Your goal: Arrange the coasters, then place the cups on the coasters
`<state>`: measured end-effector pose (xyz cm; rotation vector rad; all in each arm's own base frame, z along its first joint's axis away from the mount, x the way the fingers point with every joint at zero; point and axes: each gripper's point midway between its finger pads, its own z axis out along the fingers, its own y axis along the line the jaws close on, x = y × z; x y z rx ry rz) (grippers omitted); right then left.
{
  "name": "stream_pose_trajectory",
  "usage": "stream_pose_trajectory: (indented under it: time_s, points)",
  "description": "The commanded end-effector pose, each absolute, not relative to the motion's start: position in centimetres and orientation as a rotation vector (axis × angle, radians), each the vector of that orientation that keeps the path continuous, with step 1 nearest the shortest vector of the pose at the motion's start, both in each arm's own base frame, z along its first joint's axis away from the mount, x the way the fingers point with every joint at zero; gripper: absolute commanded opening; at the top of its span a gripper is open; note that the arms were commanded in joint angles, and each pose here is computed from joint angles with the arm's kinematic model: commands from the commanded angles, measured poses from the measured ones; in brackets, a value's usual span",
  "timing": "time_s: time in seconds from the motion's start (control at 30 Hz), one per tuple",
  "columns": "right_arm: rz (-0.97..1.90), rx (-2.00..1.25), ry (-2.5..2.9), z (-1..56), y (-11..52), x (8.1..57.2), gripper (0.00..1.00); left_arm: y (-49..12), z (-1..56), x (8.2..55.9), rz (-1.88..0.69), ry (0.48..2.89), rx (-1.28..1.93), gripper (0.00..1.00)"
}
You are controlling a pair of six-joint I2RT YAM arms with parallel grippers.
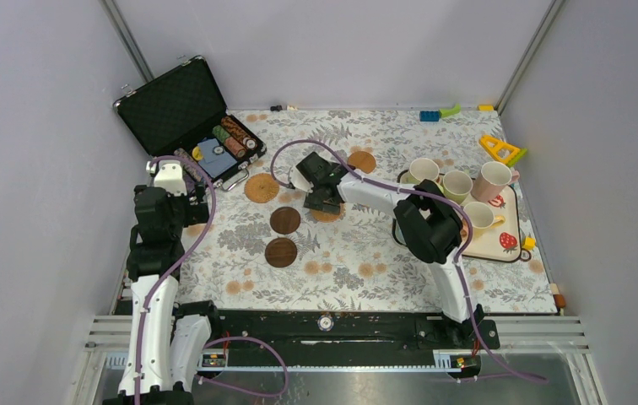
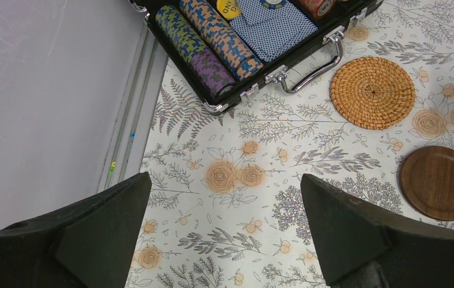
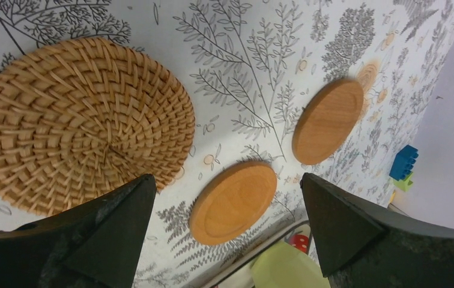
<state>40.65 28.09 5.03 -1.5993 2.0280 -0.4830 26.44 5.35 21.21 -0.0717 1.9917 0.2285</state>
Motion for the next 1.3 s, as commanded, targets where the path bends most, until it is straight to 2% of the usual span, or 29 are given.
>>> stream_pose_trajectory:
  time_s: [0.0,0.2,0.5,0.77,0.83,0.93,1.1,1.27]
  points:
    - [-0.509,-1.547,2.002,4.3,28.7,41.2,1.00,5.4,23.0,26.9,0.222,1.925,-0.080,0.99]
    - [-0.482,-1.637,1.971,3.0,29.8,39.4,1.00,5.6,23.0,26.9,0.235,1.925,-0.090,0.99]
    - [-0.438,-1.985,1.905,0.1,29.4,32.2,1.00,5.9,22.9,26.9,0.243,1.930,-0.097,0.99]
    - [-0.420,-2.127,1.879,-0.2,28.1,26.9,1.00,5.9,22.9,26.9,0.243,1.926,-0.096,0.99]
    - [-0.425,-2.048,1.875,1.2,29.1,27.6,1.00,5.9,23.0,26.8,0.245,1.924,-0.098,0.99]
    - [-0.470,-1.816,1.844,5.8,31.6,31.6,1.00,5.9,23.0,26.8,0.243,1.922,-0.099,0.99]
    - [-0.252,-1.467,1.867,13.9,37.1,36.5,1.00,6.1,23.0,26.8,0.251,1.924,-0.114,0.99]
    - [-0.113,-1.378,1.832,15.1,42.9,38.6,1.00,6.2,23.0,26.9,0.256,1.921,-0.116,0.99]
